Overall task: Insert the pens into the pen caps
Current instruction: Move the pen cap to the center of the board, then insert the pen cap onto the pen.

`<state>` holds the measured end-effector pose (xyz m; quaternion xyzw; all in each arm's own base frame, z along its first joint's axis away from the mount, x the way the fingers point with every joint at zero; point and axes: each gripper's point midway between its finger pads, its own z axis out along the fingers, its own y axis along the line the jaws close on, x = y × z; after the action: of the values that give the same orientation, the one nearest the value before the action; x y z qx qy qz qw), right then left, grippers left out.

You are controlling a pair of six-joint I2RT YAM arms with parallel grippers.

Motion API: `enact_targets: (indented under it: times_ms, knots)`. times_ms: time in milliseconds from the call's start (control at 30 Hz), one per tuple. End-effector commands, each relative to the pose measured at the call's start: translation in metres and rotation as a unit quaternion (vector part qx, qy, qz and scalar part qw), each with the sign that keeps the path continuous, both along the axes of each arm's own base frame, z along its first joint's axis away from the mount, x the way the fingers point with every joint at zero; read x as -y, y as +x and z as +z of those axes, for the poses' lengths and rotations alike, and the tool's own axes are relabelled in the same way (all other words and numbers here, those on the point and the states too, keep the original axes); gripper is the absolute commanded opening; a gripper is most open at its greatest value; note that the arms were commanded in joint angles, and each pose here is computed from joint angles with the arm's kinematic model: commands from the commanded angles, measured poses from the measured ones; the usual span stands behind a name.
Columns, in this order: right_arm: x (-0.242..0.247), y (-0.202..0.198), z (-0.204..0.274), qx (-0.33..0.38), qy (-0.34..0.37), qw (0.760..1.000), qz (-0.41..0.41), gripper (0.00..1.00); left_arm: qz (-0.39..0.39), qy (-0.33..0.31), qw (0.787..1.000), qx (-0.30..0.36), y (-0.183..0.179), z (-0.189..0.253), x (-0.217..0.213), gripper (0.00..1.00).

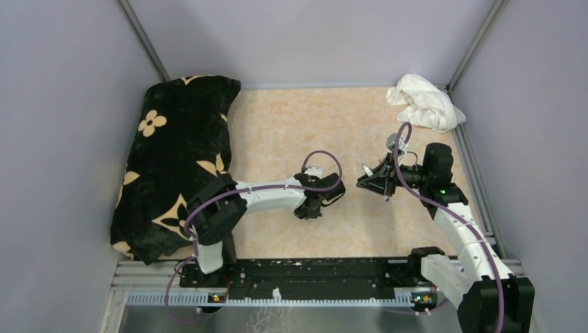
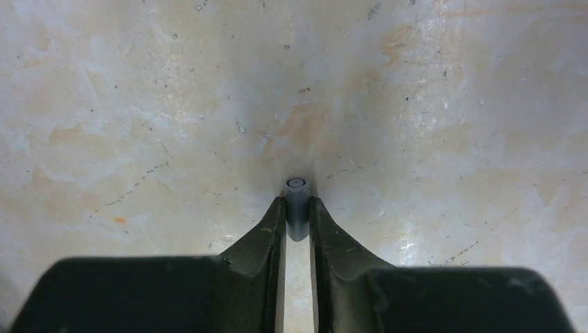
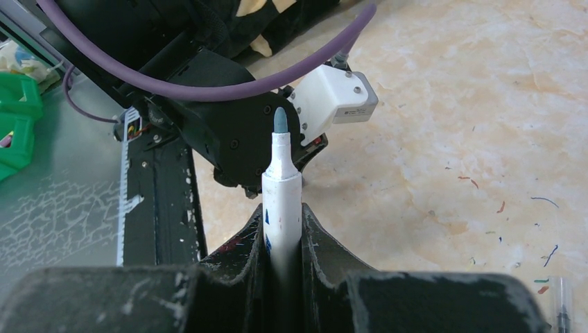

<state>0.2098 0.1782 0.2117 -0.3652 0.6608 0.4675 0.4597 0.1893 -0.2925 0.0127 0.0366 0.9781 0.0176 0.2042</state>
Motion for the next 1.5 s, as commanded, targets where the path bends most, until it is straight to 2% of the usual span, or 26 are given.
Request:
enact_targets:
  times_ms: [0, 100, 233, 367, 467, 567, 667, 733, 1000, 1100, 1300, 1467]
  knots:
    - [0.0, 0.001, 0.021, 0.042, 0.008, 0.999, 0.008, 0.0, -0.015, 0.09, 0.99, -0.104, -0.045, -0.05, -0.04, 0.14]
    - [0.0, 0.001, 0.02, 0.042, 0.008, 0.999, 0.008, 0.0, -0.02, 0.086, 0.992, -0.089, -0.035, -0.048, -0.038, 0.04]
    - [-0.001, 0.0, 0.019, 0.041, 0.008, 0.999, 0.012, 0.0, -0.023, 0.06, 0.997, -0.047, -0.014, -0.028, -0.027, 0.0]
    - [-0.002, -0.003, 0.017, 0.043, 0.01, 0.999, 0.025, 0.0, -0.02, -0.014, 0.999, 0.026, 0.009, 0.019, -0.004, 0.0]
    - [-0.004, -0.009, 0.015, 0.047, 0.017, 0.998, 0.045, 0.0, -0.02, -0.109, 0.99, 0.092, 0.023, 0.068, 0.016, 0.0]
    - [-0.005, -0.013, 0.011, 0.044, 0.023, 0.997, 0.058, 0.0, -0.046, -0.246, 0.955, 0.16, 0.028, 0.118, 0.041, 0.0]
    - [-0.006, -0.015, 0.009, 0.054, 0.027, 0.996, 0.068, 0.0, -0.092, -0.399, 0.879, 0.242, 0.025, 0.177, 0.06, 0.0]
    - [-0.006, -0.019, 0.008, 0.057, 0.031, 0.995, 0.082, 0.0, -0.103, -0.469, 0.829, 0.287, 0.022, 0.204, 0.063, 0.0]
    - [-0.013, -0.027, 0.005, 0.049, 0.041, 0.992, 0.109, 0.0, -0.078, -0.601, 0.698, 0.381, 0.026, 0.287, 0.063, 0.0]
    - [-0.015, -0.021, 0.007, 0.018, 0.049, 0.995, 0.085, 0.0, -0.049, -0.624, 0.674, 0.393, 0.035, 0.302, 0.065, 0.0]
    - [-0.015, -0.013, 0.008, 0.003, 0.047, 0.997, 0.059, 0.0, -0.011, -0.616, 0.677, 0.402, 0.046, 0.314, 0.081, 0.0]
    - [-0.017, -0.012, 0.008, -0.004, 0.051, 0.997, 0.052, 0.0, -0.008, -0.62, 0.676, 0.399, 0.046, 0.31, 0.093, 0.0]
